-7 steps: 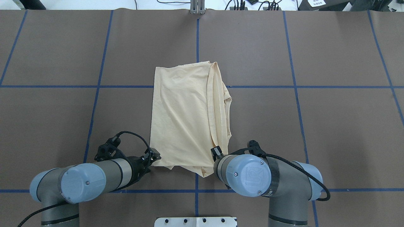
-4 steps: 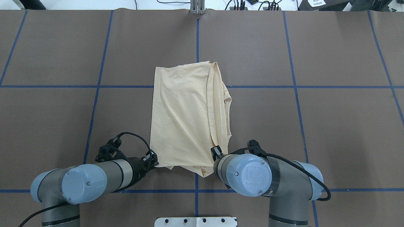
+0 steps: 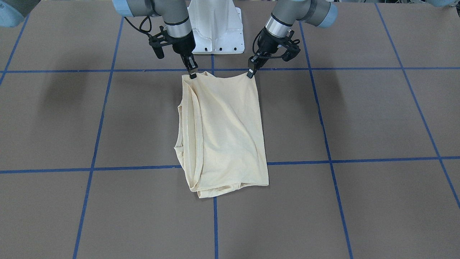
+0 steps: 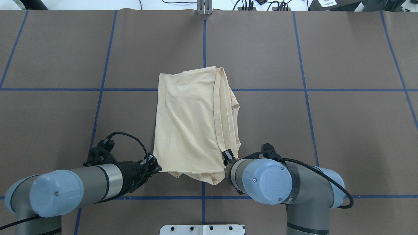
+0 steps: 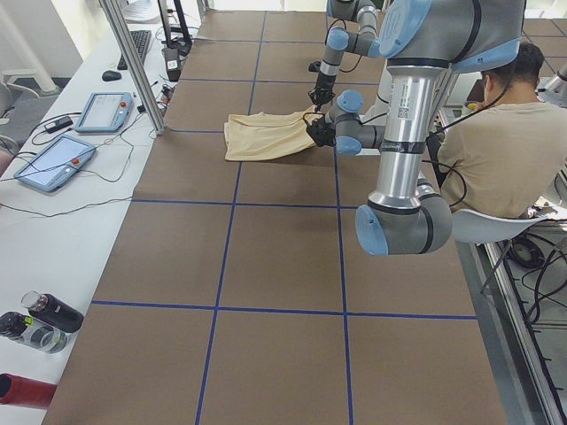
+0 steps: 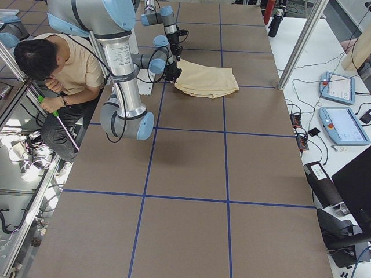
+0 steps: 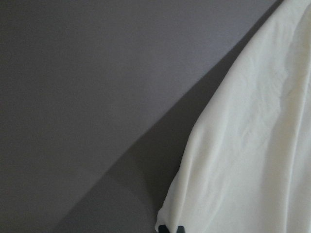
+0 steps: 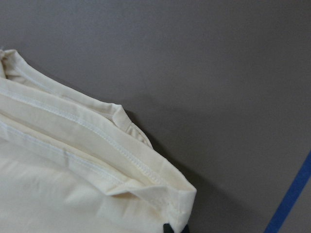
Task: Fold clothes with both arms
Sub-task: 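Lift the near edge with both grippers and fold it away from the robot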
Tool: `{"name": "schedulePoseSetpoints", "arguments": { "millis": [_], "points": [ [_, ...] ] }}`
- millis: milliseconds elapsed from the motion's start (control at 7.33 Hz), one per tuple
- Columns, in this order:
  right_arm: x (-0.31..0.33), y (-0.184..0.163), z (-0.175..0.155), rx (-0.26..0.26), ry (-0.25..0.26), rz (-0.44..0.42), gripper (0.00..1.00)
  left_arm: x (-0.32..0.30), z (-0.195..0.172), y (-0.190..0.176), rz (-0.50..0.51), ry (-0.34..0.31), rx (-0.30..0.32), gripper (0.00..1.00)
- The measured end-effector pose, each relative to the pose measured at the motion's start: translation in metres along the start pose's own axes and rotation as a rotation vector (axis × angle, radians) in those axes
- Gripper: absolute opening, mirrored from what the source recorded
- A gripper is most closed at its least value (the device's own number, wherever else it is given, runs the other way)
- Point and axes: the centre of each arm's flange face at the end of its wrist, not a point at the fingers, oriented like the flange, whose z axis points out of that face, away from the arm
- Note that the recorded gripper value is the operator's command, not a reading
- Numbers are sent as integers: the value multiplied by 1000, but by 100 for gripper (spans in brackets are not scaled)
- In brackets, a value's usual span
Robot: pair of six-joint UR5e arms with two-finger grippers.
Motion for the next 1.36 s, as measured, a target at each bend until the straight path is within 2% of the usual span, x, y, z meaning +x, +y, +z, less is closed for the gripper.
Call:
{"name": "schedulePoseSetpoints", "arguments": {
  "millis": [273, 409, 546, 819, 1092, 1365],
  "points": [
    [-3, -15, -54, -38, -11, 13, 0, 23, -50, 18, -42, 24, -54, 0],
    [-13, -20, -75, -50, -1, 29, 0, 35, -62, 27, -46, 19, -65, 0],
    [-29, -26, -82, -50, -1, 47, 0, 44, -63, 28, -43, 9, -58, 0],
    [-77, -35, -64, -4, -20, 57, 0, 57, -43, 0, 3, -5, 17, 0],
    [-124, -41, -40, 49, -36, 27, 0, 70, -21, -36, 53, -10, 95, 0],
    [-172, -47, -5, 57, -43, 21, 0, 96, 0, -70, 88, -2, 166, 0]
  ]
}}
